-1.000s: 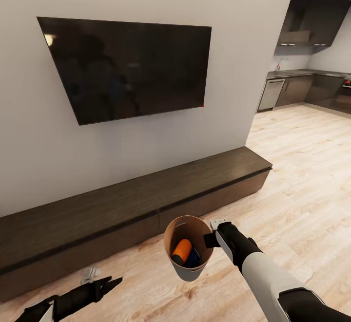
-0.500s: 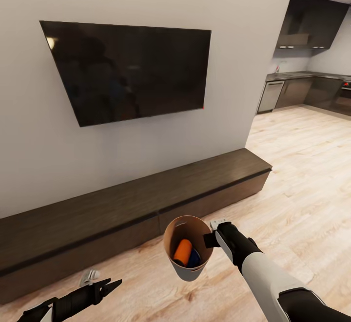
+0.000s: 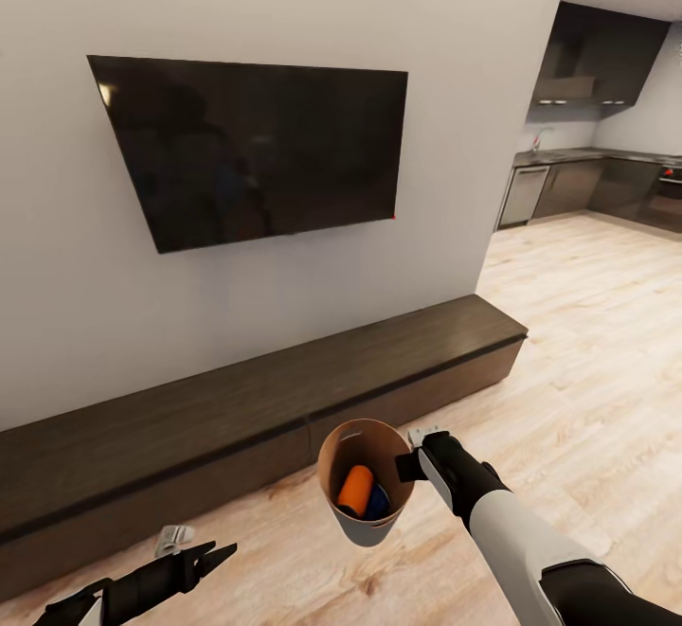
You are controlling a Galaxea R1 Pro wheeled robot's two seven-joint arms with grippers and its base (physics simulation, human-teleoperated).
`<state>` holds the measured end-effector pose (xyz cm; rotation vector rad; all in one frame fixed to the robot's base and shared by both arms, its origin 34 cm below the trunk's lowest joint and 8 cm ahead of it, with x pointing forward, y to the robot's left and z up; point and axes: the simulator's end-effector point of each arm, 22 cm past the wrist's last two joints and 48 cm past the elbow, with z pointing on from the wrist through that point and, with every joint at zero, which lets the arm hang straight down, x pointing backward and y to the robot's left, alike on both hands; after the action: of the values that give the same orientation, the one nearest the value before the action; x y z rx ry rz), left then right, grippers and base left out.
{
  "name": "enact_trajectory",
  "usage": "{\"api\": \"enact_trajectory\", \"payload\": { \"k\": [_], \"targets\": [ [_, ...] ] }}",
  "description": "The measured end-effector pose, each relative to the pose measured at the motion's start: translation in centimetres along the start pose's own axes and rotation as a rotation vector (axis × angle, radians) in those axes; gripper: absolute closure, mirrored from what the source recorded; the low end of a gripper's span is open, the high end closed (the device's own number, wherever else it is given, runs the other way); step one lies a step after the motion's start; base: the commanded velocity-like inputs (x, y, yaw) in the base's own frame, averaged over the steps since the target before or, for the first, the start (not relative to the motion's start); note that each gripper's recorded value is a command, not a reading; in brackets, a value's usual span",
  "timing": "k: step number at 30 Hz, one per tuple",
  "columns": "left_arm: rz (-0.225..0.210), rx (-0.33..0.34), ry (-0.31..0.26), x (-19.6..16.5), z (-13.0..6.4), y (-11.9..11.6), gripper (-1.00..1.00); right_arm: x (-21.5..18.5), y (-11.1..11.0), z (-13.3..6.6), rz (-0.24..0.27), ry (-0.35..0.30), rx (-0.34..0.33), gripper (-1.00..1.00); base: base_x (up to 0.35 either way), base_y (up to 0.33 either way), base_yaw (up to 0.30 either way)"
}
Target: Put the three can of soda from the living room inside the tash can in the kitchen.
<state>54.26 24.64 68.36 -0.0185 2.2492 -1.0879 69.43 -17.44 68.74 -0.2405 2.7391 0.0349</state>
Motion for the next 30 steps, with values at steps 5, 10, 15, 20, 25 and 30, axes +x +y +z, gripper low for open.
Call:
{"api": "enact_trajectory", "payload": {
  "k": [5,10,15,20,25,30],
  "targets": [
    [0.006,0.003,-0.006,-0.3,0.0,-0.2,-1.0,-0.3,0.0,-0.4,0.0,-0.008,0.001,1.0,0.0,0.0,0.0],
    [0.012,0.005,-0.01,-0.6,-0.1,-0.4,-1.0,-0.6,-0.1,-0.7,-0.001,-0.016,0.002,1.0,0.0,0.0,0.0],
    [0.017,0.008,-0.015,-0.9,-0.1,-0.6,-1.0,-0.9,-0.1,-1.1,-0.002,-0.024,0.004,1.0,0.0,0.0,0.0],
    [0.023,0.011,-0.02,-1.2,-0.2,-0.9,-1.0,-1.2,-0.1,-1.4,-0.002,-0.031,0.005,1.0,0.0,0.0,0.0],
    [0.026,0.012,-0.023,-1.3,-0.2,-1.0,-1.0,-1.3,0.0,-1.6,-0.002,-0.034,0.004,1.0,0.0,0.0,0.0],
    [0.027,0.012,-0.024,-1.4,-0.2,-1.0,-1.0,-1.3,0.0,-1.6,-0.003,-0.034,0.005,1.0,0.0,0.0,0.001]
  ]
}}
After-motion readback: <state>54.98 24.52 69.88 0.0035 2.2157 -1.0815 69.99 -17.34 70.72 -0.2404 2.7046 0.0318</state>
